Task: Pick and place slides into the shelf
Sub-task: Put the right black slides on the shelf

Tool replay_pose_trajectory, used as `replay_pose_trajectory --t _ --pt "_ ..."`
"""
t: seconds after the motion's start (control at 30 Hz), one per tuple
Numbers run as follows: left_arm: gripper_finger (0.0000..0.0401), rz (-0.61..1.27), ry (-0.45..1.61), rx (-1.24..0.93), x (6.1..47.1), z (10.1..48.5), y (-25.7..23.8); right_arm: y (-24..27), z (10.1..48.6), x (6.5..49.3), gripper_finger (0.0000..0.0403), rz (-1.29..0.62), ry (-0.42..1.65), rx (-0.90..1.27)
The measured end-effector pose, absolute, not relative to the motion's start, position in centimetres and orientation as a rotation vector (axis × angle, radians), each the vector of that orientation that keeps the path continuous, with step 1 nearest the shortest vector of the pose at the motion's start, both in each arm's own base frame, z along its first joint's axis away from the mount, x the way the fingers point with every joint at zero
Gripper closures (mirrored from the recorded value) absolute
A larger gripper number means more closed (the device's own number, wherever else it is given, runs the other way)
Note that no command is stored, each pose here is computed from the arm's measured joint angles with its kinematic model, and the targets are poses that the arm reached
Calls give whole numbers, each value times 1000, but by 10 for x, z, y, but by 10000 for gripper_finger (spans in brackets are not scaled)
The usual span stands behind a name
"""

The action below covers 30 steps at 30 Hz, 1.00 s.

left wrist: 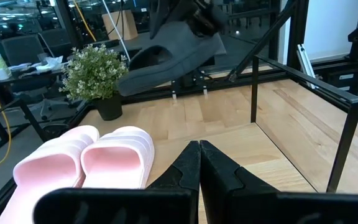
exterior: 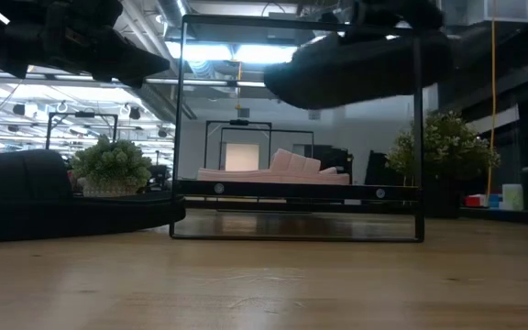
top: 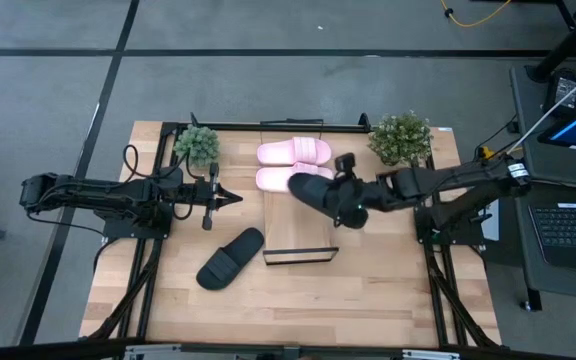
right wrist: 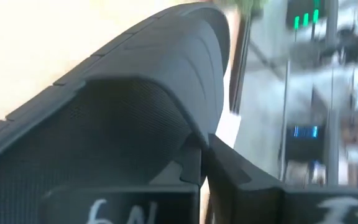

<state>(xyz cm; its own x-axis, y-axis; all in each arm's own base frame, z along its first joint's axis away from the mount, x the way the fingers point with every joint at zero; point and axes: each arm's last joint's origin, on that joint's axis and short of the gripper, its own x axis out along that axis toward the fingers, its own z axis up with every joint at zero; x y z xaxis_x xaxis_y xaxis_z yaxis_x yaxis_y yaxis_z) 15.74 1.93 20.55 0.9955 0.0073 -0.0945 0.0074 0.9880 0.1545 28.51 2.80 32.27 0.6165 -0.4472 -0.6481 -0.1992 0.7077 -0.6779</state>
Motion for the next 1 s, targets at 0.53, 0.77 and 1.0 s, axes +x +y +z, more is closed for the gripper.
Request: replay_pose_trajectory --t 0.53,0.77,1.0 --pt "401 0 95 155 157 205 19 -1 317 305 391 82 709 -993" --pt "401 0 95 155 157 205 19 -1 292 308 391 96 704 -1026" --pt "401 0 96 155 157 205 19 1 267 310 391 126 588 -1086"
